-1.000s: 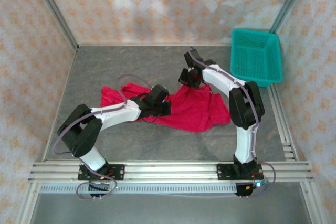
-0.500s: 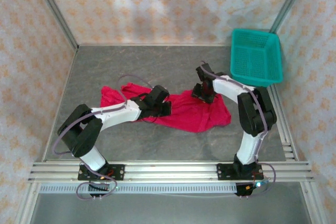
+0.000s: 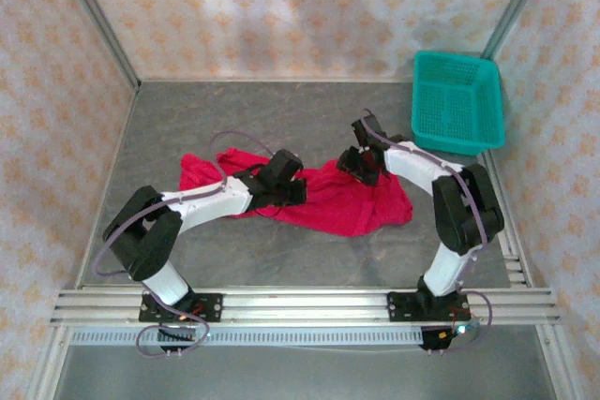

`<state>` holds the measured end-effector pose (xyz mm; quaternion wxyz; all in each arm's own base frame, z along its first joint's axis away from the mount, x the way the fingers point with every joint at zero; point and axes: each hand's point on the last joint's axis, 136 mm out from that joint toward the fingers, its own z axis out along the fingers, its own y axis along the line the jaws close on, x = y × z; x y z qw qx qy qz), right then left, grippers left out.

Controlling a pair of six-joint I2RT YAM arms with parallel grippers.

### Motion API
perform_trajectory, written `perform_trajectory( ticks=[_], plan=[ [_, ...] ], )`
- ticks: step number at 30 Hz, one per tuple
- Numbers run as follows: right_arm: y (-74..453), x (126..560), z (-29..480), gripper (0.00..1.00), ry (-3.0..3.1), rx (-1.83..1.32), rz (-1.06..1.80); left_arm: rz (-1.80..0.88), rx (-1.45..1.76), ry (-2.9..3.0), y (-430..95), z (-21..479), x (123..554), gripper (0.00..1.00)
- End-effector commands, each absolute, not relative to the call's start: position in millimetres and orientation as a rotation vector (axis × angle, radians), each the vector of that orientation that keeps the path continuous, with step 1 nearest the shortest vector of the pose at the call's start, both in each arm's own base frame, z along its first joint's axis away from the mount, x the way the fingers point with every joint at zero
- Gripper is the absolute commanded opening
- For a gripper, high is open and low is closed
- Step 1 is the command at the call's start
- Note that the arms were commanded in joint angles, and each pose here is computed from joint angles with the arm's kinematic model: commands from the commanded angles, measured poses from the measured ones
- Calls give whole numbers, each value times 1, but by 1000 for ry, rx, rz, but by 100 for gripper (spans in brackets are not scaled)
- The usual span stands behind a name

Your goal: Fold the inside-out t-shirt

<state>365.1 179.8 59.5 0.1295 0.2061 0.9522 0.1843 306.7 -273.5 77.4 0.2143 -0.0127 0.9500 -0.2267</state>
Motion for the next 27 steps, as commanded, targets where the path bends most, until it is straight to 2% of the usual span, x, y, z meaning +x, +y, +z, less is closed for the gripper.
perform_trajectory(
  ticks=[1,8,9,11,12,13,16,18,25,26,27],
  plan=[
    [190,383,75,41,2703,620,597,-627,-23,2621,-270,90,306,0],
    [191,386,80,39,2698,606,592,-647,-22,2624,-274,88,306,0],
    [191,386,79,37,2700,605,589,-648,-21,2628,-274,88,306,0],
    [191,387,79,23,2705,603,582,-649,-18,2631,-275,88,306,0],
    [191,386,80,22,2707,600,585,-649,-17,2630,-275,88,306,0],
    [192,385,81,26,2711,593,590,-645,-16,2630,-274,88,306,0],
    [192,378,82,51,2723,572,581,-640,-16,2631,-273,88,306,0],
    [191,371,80,58,2735,561,572,-639,-16,2634,-273,87,305,0],
    [191,359,57,58,2760,584,564,-647,-19,2638,-275,85,306,0],
    [192,360,54,54,2764,587,569,-646,-18,2636,-275,86,306,0],
    [193,361,51,44,2766,590,569,-643,-19,2636,-274,86,306,0]
  ],
)
